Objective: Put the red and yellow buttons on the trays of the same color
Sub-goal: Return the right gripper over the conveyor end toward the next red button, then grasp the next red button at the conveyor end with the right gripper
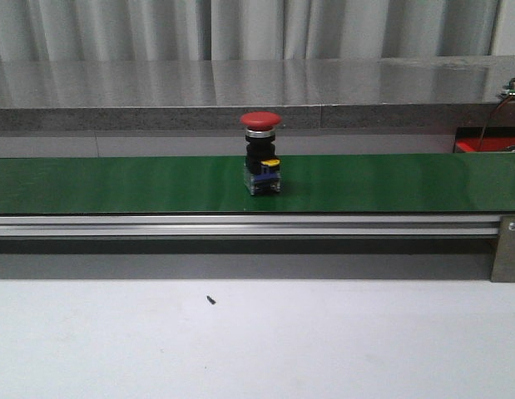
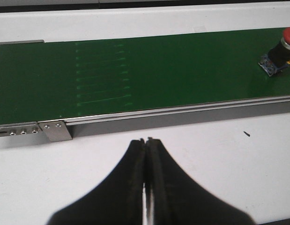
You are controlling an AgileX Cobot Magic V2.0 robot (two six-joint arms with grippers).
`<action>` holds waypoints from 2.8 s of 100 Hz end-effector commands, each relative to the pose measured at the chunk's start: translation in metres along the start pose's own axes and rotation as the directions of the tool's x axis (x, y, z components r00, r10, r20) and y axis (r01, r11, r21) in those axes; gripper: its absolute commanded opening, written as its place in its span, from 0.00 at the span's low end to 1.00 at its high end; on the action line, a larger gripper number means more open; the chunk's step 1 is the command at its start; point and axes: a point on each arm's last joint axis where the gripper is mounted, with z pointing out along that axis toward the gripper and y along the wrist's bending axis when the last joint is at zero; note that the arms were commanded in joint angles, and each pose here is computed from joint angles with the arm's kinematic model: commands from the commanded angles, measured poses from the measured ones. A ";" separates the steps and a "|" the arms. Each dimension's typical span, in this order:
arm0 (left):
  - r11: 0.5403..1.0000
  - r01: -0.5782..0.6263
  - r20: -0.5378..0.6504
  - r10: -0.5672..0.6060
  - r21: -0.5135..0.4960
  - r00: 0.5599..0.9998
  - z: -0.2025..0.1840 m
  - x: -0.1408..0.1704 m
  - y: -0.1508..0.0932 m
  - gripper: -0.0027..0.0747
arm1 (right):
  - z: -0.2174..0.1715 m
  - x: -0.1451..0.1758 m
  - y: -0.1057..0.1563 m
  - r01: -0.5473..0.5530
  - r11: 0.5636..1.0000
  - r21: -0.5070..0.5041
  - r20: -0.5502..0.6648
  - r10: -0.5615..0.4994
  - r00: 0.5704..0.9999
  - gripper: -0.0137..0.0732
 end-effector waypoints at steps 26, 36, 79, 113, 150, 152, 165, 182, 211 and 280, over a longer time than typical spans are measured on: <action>1.000 0.009 0.092 -0.010 0.007 0.996 -0.006 -0.012 -0.002 0.01 | -0.096 -0.044 0.037 0.165 0.986 -0.024 0.227 -0.156 0.961 0.74; 1.000 0.009 0.092 -0.010 0.007 0.996 -0.006 -0.012 -0.002 0.01 | -0.115 -0.043 0.051 0.208 0.977 -0.054 0.219 -0.192 0.957 0.74; 1.000 0.009 0.092 -0.010 0.007 0.996 -0.006 -0.012 -0.002 0.01 | -0.147 -0.011 0.121 0.379 0.887 -0.264 0.059 -0.377 0.924 0.75; 1.000 0.009 0.092 -0.010 0.007 0.996 -0.006 -0.012 -0.002 0.01 | -0.149 0.040 0.172 0.443 0.735 -0.514 -0.184 -0.599 0.780 0.74; 1.000 0.009 0.092 -0.010 0.007 0.996 -0.006 -0.012 -0.002 0.01 | -0.152 0.090 0.236 0.558 0.561 -0.612 -0.217 -0.797 0.563 0.74; 1.000 0.009 0.092 -0.010 0.007 0.996 -0.006 -0.012 -0.002 0.01 | -0.153 0.092 0.239 0.562 0.552 -0.616 -0.215 -0.804 0.555 0.74; 1.000 0.009 0.092 -0.010 0.007 0.996 -0.006 -0.012 -0.002 0.01 | -0.155 0.103 0.252 0.576 0.512 -0.637 -0.200 -0.832 0.518 0.74; 1.000 0.009 0.092 -0.010 0.007 0.996 -0.006 -0.012 -0.002 0.01 | -0.156 0.111 0.263 0.594 0.482 -0.645 -0.183 -0.851 0.492 0.74; 1.000 0.009 0.092 -0.010 0.007 0.996 -0.006 -0.012 -0.002 0.01 | -0.154 0.114 0.266 0.597 0.475 -0.647 -0.178 -0.855 0.487 0.74; 1.000 0.009 0.092 -0.010 0.007 0.996 -0.006 -0.012 -0.002 0.01 | -0.116 0.117 0.250 0.655 0.536 -0.533 -0.329 -0.844 0.422 0.49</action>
